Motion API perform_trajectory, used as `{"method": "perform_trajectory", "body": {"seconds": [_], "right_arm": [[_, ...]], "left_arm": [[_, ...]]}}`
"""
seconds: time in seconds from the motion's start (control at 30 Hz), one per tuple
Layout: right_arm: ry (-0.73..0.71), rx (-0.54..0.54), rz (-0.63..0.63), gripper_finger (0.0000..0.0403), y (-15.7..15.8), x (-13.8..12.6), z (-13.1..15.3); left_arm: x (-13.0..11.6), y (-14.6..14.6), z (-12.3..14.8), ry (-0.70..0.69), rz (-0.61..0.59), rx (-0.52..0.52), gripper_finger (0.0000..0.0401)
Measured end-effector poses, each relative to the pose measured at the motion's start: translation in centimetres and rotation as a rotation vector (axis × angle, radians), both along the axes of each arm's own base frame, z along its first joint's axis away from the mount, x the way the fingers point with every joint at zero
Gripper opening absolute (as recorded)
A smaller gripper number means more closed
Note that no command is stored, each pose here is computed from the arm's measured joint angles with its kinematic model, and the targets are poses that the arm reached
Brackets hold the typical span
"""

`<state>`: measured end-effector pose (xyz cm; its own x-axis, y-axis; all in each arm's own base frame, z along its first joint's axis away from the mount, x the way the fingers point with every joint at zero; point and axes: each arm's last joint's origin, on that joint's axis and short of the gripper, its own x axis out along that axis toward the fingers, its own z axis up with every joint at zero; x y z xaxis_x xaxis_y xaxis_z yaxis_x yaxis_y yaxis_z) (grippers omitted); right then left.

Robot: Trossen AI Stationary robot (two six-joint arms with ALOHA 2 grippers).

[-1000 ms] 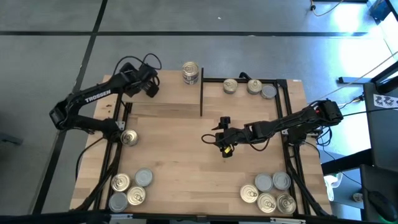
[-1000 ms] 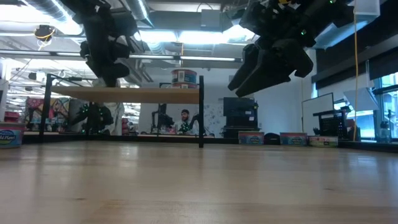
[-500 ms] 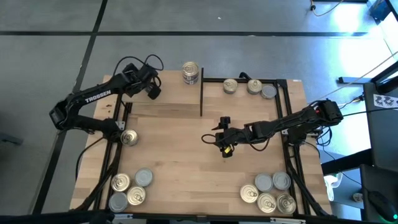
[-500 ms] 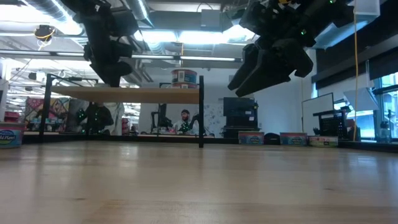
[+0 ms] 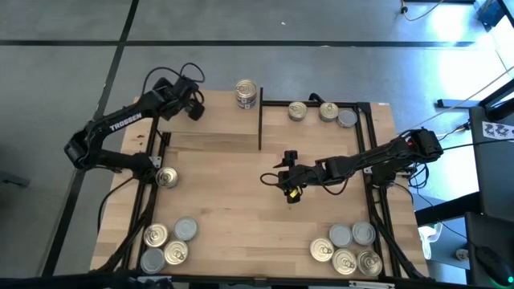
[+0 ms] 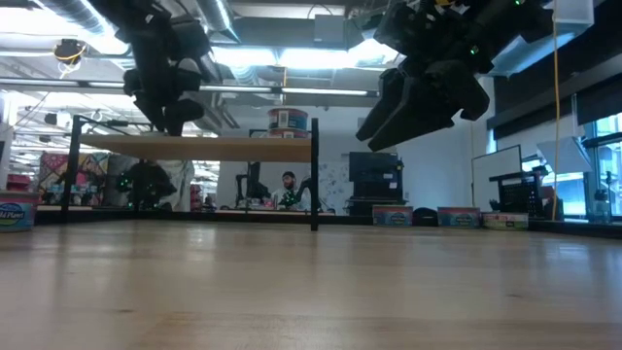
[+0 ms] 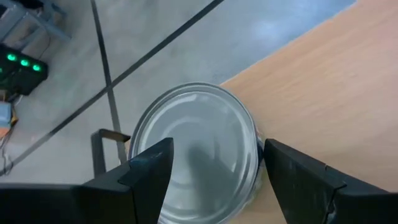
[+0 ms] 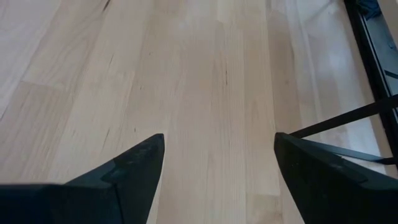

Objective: Stack canned seafood by type on shelf
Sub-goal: Put the green tuna can on the shelf, then stack the green tuna can on top of the green tuna can on the shelf

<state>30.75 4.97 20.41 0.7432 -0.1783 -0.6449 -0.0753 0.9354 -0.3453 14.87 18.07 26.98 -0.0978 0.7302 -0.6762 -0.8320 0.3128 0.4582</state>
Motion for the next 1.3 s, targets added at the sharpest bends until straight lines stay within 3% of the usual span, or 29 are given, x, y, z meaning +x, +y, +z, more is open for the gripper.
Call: {"method": "perform_trajectory", "body": {"seconds": [0.2,0.3,0.47,0.57,0.73,0.9,1.13,1.3], "right_arm": [[0.0,0.0,0.0,0.0305,0.0,0.0,0.0],[0.0,-0.001,0.001,0.0305,0.0,0.0,0.0],[-0.002,-0.002,0.001,0.0305,0.0,0.0,0.0],[-0.002,-0.002,0.002,0.0305,0.0,0.0,0.0],[-0.002,-0.002,0.001,0.0305,0.0,0.0,0.0],[-0.009,0.009,0.013,0.0305,0.1,0.1,0.1],[-0.038,0.033,0.034,0.0305,0.2,0.3,0.3],[-0.05,0.037,0.036,0.0305,0.2,0.4,0.4]], "left_arm": [[-0.4,0.3,0.0,0.004,0.022,0.002,0.0249],[-0.1,0.1,0.2,0.011,-0.023,0.007,0.0249],[1.5,-2.2,2.8,-0.096,-0.184,0.035,0.0249],[2.6,-4.8,4.2,-0.215,-0.349,0.009,0.0249],[4.4,-9.9,4.6,-0.362,-0.667,-0.175,0.0249],[5.5,-14.8,3.9,-0.375,-0.818,-0.358,0.0249],[4.3,-20.7,2.9,-0.338,-0.783,-0.595,0.0249],[4.0,-24.2,1.9,-0.305,-0.731,-0.703,0.0249]]}}
